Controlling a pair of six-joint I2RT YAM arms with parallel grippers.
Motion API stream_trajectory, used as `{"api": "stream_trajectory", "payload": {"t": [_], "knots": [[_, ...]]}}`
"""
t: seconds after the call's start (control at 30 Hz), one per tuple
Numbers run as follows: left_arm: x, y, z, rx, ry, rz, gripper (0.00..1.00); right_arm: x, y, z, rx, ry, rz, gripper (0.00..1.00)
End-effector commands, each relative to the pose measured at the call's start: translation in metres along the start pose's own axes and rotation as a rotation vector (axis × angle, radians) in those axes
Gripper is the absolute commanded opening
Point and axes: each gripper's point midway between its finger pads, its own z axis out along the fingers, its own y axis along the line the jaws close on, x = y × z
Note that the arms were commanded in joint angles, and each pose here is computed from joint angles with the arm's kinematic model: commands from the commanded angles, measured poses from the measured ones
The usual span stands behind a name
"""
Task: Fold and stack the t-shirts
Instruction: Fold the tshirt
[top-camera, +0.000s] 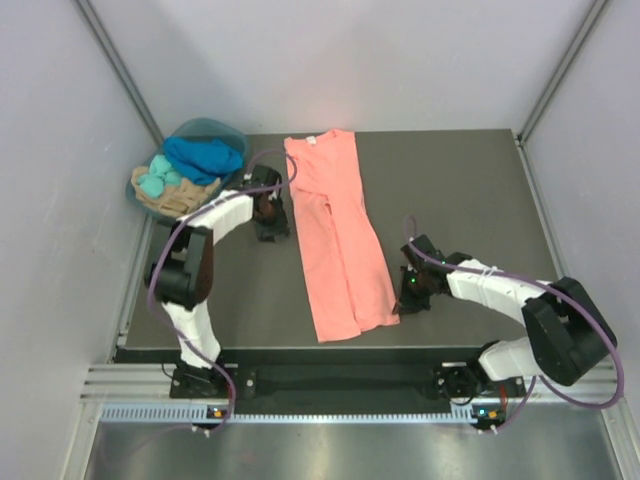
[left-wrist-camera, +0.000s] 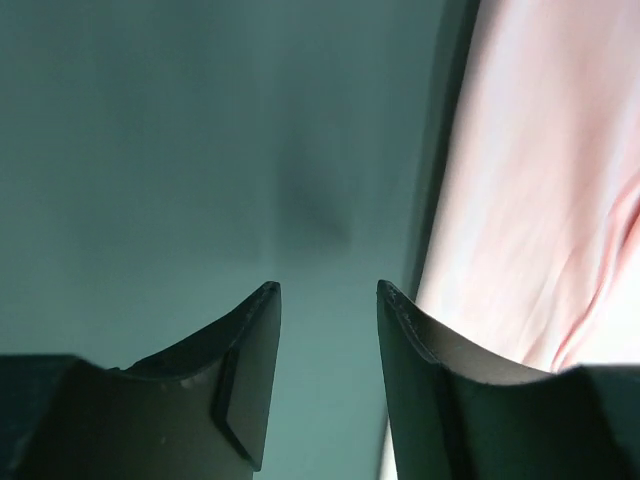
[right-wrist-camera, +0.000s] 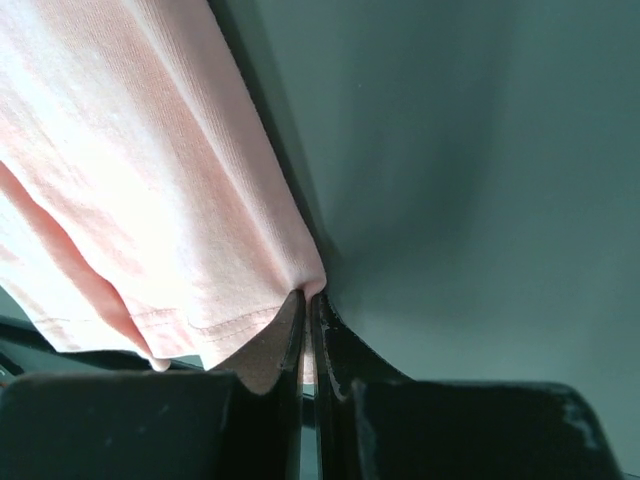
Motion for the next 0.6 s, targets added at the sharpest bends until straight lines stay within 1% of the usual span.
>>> {"api": "stream_trajectory", "payload": {"t": [0.0,0.03,0.1,0.13,0.17,0.2,0.23,0.27,0.3,0.33,0.37,0.4,0.43,0.5,0.53,0.57], "knots": [[0.046,-0.011,-0.051,0.082,0.010,0.066,0.48,0.003,0.000,0.002,-0.004,-0.029,0.000,0.02],[0.078,-0.005,-0.049,0.058,0.059,0.094,0.48,0.003,0.000,0.001,-0.006,-0.031,-0.001,0.02],[0.097,-0.008,-0.066,0.082,0.055,0.100,0.47,0.006,-0.003,0.002,-0.002,-0.028,-0.005,0.03],[0.121,-0.004,-0.067,0.084,0.096,0.114,0.45,0.006,-0.003,0.002,-0.004,-0.030,-0.008,0.05],[0.130,-0.006,-0.073,0.096,0.099,0.096,0.44,0.006,-0.004,0.002,-0.003,-0.031,-0.013,0.06],[0.132,-0.012,-0.086,0.133,0.072,0.090,0.44,0.007,-0.006,0.003,0.002,-0.030,-0.015,0.08],[0.153,-0.014,-0.089,0.158,0.104,0.078,0.44,0.007,-0.007,0.003,0.001,-0.031,-0.021,0.13],[0.156,-0.019,-0.101,0.203,0.089,0.063,0.44,0.007,-0.007,0.003,-0.001,-0.031,-0.026,0.16],[0.162,-0.019,-0.105,0.215,0.090,0.045,0.44,0.010,-0.007,0.003,-0.004,-0.022,-0.032,0.18],[0.177,-0.015,-0.106,0.211,0.104,0.044,0.44,0.010,-0.006,0.002,-0.011,-0.023,-0.040,0.23],[0.177,-0.014,-0.116,0.219,0.072,0.011,0.45,0.010,-0.006,0.001,-0.015,-0.026,-0.050,0.26],[0.182,-0.012,-0.119,0.219,0.067,-0.002,0.45,0.010,-0.008,0.001,-0.006,-0.026,-0.052,0.28],[0.194,-0.010,-0.119,0.219,0.084,-0.020,0.45,0.010,-0.008,-0.001,-0.006,-0.030,-0.062,0.31],[0.203,-0.012,-0.127,0.249,0.080,-0.032,0.47,0.010,-0.012,-0.003,0.009,-0.036,-0.064,0.33],[0.217,-0.010,-0.124,0.249,0.111,-0.023,0.47,0.010,-0.012,-0.005,0.006,-0.041,-0.066,0.34],[0.225,-0.013,-0.125,0.265,0.136,-0.044,0.47,0.011,-0.014,-0.006,0.012,-0.039,-0.068,0.35]]}}
